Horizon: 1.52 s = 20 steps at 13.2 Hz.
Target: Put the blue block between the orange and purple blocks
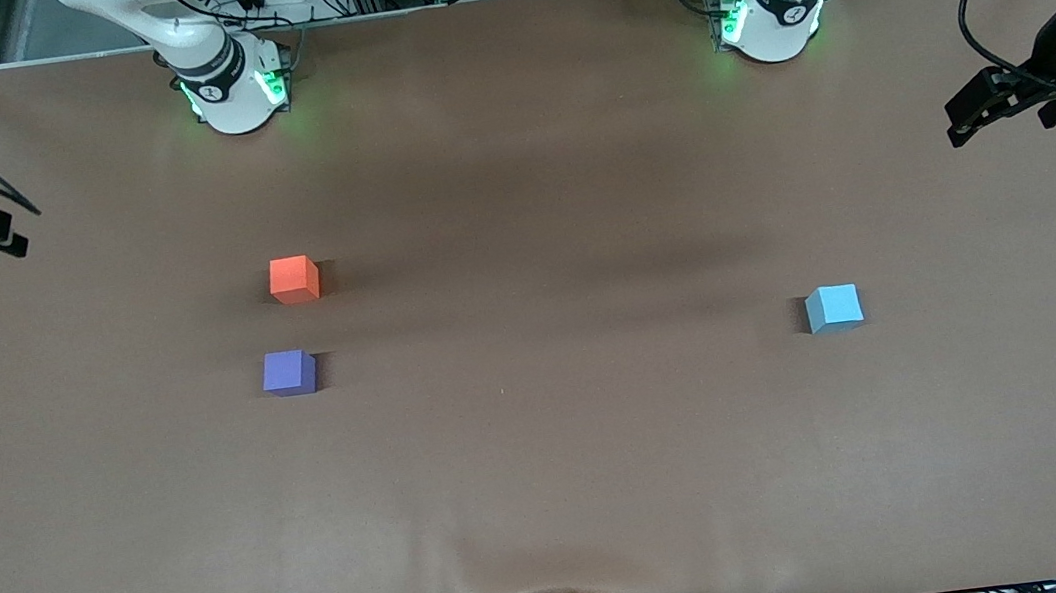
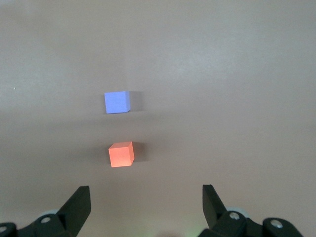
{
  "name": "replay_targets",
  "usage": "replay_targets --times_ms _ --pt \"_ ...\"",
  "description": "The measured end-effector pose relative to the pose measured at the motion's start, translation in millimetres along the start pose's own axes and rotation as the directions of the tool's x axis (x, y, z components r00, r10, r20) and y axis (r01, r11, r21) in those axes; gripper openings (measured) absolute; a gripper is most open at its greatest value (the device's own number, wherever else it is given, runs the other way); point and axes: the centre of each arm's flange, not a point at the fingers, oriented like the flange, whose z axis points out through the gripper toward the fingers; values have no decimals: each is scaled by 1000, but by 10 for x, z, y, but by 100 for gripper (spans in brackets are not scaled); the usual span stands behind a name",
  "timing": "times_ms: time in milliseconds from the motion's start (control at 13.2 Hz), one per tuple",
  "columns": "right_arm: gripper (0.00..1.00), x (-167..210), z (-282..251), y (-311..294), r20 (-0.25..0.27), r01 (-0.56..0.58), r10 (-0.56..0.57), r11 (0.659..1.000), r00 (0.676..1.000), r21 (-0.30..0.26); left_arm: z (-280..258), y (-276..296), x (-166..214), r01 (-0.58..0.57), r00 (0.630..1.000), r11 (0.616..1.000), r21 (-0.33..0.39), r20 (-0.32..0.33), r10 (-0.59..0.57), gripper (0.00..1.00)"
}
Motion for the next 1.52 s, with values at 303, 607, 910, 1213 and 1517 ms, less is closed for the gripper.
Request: replay_targets --times_ms 303,607,910,1213,1517 --pt "100 -12 -50 -98 -27 8 -8 1000 1000 0 -21 1 -2 0 1000 1000 -2 -2 0 100" --pt "100 -13 -49 -96 -26 7 -7 1000 1000 0 -72 3 -1 0 1000 1000 -6 -12 0 100" --pt "100 -21 -41 -95 -17 7 -7 1000 1000 0 -64 3 1 0 1000 1000 -6 -9 0 100" --pt "100 -25 -38 -96 -14 7 -7 1000 1000 0 -2 -105 43 20 1000 1000 -5 6 -20 100" --pt "100 -26 -38 -98 -13 8 -8 1000 1000 0 59 -207 73 29 999 1000 -11 21 -29 100"
